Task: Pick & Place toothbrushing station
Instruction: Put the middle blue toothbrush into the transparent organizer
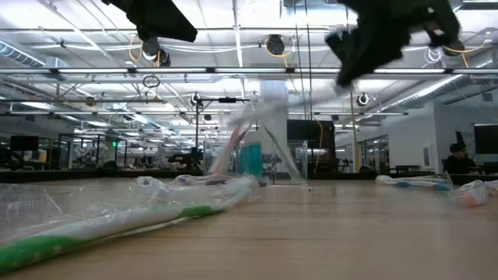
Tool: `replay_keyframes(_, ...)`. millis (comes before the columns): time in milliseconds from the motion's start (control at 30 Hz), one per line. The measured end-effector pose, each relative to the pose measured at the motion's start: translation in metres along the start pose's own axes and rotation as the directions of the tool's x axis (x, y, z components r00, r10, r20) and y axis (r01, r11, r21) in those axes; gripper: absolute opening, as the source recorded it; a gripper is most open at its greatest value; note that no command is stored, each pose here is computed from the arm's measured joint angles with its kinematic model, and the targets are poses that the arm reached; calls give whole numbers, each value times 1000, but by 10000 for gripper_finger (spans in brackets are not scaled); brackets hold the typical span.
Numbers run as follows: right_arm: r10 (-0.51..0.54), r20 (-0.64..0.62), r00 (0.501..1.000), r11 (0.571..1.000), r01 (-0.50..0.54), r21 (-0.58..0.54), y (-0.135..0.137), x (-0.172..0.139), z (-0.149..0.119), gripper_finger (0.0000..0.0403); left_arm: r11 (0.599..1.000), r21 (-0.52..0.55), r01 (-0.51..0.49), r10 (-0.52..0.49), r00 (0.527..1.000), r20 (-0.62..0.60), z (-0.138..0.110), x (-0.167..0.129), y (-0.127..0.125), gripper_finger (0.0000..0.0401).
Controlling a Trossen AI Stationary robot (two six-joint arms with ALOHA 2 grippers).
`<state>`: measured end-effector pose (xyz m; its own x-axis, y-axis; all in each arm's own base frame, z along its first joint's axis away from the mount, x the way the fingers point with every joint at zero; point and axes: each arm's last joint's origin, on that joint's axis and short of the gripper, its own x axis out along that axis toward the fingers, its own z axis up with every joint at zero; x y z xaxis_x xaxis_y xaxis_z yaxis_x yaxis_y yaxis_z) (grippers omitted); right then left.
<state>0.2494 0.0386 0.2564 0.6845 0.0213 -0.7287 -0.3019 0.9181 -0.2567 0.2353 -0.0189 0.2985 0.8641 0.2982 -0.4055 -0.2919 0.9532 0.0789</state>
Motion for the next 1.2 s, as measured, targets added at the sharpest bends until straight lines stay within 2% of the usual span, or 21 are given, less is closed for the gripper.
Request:
replay_keyframes(100,-123,-75,990,986,113,-124,-13,-19,13,1,1000,0,0,0,1000,0,0,0,0,97)
replay_keyframes(200,-209,-143,967,963,178,-204,-26,-36,21,1,1000,0,1,-1,1000,0,0,0,0,97)
replay_keyframes(300,-234,-154,960,953,195,-231,-39,-53,29,1,1000,1,1,-1,1000,0,0,0,0,97)
replay_keyframes(433,-259,-195,946,940,200,-278,-55,-60,26,0,1000,1,1,-1,1000,0,0,0,0,97)
replay_keyframes(600,-253,-309,917,930,142,-340,-67,-61,9,0,1000,1,1,-1,1000,-1,0,0,0,97)
replay_keyframes(867,-259,-340,904,877,72,-476,-75,-57,1,0,1000,3,1,-1,1000,-5,-1,0,0,97)
replay_keyframes(1200,-232,-415,880,850,-24,-526,-86,-27,-3,0,1000,3,1,-1,1000,-5,-1,0,0,97)
